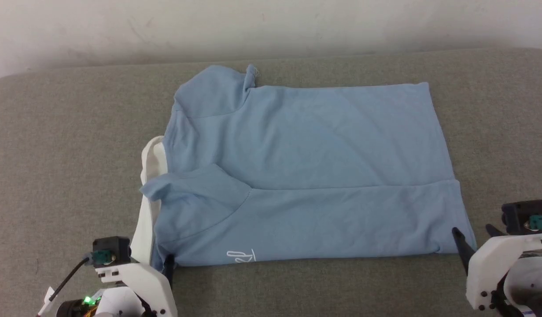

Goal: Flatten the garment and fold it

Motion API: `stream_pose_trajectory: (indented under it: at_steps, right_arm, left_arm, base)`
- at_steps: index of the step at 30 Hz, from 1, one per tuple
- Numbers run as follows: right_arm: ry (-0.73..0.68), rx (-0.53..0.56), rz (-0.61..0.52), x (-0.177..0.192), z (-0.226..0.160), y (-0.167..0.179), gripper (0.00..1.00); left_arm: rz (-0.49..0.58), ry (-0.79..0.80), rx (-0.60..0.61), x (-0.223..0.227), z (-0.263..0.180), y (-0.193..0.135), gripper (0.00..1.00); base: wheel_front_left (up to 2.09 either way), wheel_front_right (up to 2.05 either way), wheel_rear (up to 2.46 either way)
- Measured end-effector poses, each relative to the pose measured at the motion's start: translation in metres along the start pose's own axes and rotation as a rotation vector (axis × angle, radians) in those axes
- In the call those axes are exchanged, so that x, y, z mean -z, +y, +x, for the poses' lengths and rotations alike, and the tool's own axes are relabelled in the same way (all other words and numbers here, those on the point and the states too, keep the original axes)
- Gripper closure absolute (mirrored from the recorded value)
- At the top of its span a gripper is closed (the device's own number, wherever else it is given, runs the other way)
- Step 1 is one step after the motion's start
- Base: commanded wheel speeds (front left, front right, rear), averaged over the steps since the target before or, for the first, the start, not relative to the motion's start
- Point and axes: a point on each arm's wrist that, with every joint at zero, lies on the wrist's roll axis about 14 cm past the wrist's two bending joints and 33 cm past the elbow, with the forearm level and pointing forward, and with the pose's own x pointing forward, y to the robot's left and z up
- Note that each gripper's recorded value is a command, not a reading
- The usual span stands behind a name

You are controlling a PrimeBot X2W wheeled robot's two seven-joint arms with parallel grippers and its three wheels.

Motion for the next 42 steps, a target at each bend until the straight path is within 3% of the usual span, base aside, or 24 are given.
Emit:
stream_pose_trajectory:
  at_steps: [1,14,21,29,30,31,32,42]
  right_arm:
    - [0.003,0.006,-0.005,0.0,0.001,-0.003,0.0]
    - [0.047,0.074,-0.037,0.001,0.006,-0.023,0.0]
    - [0.177,0.045,-0.005,0.031,0.019,-0.011,0.0]
    - [0.236,0.025,0.017,0.044,0.038,-0.003,0.0]
    - [0.24,0.022,0.017,0.045,0.04,-0.002,0.03]
    - [0.242,0.02,0.016,0.045,0.041,-0.001,0.9]
    - [0.24,0.018,0.014,0.045,0.043,-0.001,1.0]
    - [0.168,-0.006,0.035,0.027,0.026,-0.003,1.0]
  left_arm:
    - [0.002,0.007,0.006,0.001,0.001,0.0,1.0]
    - [-0.023,-0.132,0.058,-0.02,-0.013,-0.008,1.0]
    - [-0.028,-0.224,0.093,-0.042,-0.032,-0.017,1.0]
    - [-0.022,-0.205,0.089,-0.039,-0.031,-0.017,1.0]
    - [-0.021,-0.199,0.088,-0.038,-0.03,-0.016,1.0]
    - [-0.02,-0.191,0.087,-0.036,-0.029,-0.016,1.0]
    - [-0.018,-0.184,0.085,-0.035,-0.028,-0.015,1.0]
    - [0.015,-0.167,0.057,-0.027,-0.041,-0.004,1.0]
  base:
    - [0.0,0.0,0.0]
    - [0.0,0.0,0.0]
    - [0.0,0.0,0.0]
    - [0.0,0.0,0.0]
    - [0.0,0.0,0.0]
    - [0.0,0.0,0.0]
    - [0.0,0.0,0.0]
    - [0.0,0.0,0.0]
